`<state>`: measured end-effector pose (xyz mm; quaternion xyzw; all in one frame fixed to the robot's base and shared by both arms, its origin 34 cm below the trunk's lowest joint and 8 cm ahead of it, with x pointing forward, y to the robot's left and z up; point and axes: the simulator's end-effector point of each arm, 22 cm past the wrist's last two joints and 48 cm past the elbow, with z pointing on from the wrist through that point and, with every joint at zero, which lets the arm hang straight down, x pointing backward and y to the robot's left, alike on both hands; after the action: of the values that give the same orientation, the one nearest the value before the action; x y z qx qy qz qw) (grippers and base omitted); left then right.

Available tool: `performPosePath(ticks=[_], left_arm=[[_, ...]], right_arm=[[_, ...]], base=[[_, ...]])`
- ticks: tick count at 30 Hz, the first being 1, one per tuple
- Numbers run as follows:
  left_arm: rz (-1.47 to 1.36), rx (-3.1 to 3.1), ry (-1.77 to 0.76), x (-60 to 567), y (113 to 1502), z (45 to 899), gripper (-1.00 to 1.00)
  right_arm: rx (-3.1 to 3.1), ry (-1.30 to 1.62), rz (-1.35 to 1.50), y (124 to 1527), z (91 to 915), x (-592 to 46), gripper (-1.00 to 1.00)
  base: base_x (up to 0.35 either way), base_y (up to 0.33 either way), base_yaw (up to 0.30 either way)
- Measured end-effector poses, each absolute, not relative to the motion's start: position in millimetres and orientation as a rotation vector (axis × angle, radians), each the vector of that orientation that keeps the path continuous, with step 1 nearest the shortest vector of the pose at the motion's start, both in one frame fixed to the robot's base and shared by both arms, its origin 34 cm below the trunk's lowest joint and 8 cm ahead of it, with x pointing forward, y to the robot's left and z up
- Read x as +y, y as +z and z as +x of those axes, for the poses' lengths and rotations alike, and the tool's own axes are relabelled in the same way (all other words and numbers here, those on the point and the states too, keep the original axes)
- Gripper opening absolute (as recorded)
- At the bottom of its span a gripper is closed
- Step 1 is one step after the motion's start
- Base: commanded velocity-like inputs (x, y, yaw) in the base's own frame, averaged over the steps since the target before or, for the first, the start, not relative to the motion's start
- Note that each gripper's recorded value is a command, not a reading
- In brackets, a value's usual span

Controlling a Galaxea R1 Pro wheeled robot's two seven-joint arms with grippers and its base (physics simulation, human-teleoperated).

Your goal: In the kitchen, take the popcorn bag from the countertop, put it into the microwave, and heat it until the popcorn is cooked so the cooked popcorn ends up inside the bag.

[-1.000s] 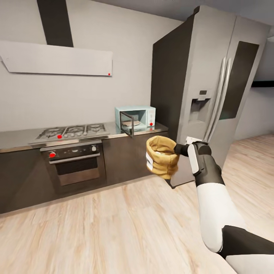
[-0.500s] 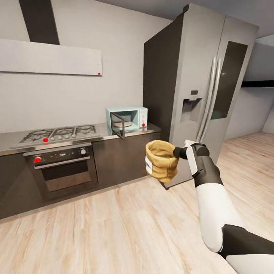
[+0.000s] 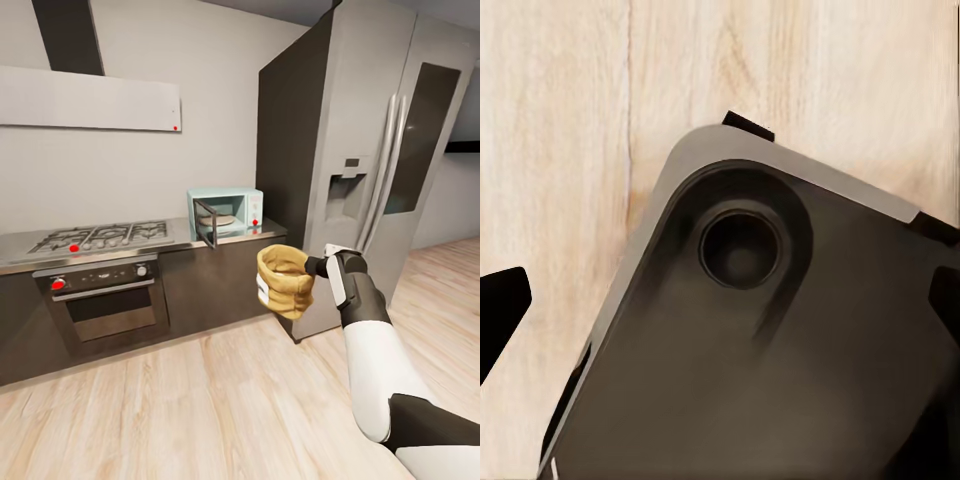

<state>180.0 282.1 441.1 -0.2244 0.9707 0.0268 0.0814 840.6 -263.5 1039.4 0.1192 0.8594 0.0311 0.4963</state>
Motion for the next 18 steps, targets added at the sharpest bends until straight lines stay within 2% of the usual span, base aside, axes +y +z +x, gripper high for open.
performPosePath(ticks=[18], left_arm=[[-0.683,2.901,0.08,282.2,441.0,179.3,1.0]], right_arm=[[2.082,0.066,0.288,1039.4,840.5,-264.9,-1.0]], base=[[0.249,-0.167,0.269]])
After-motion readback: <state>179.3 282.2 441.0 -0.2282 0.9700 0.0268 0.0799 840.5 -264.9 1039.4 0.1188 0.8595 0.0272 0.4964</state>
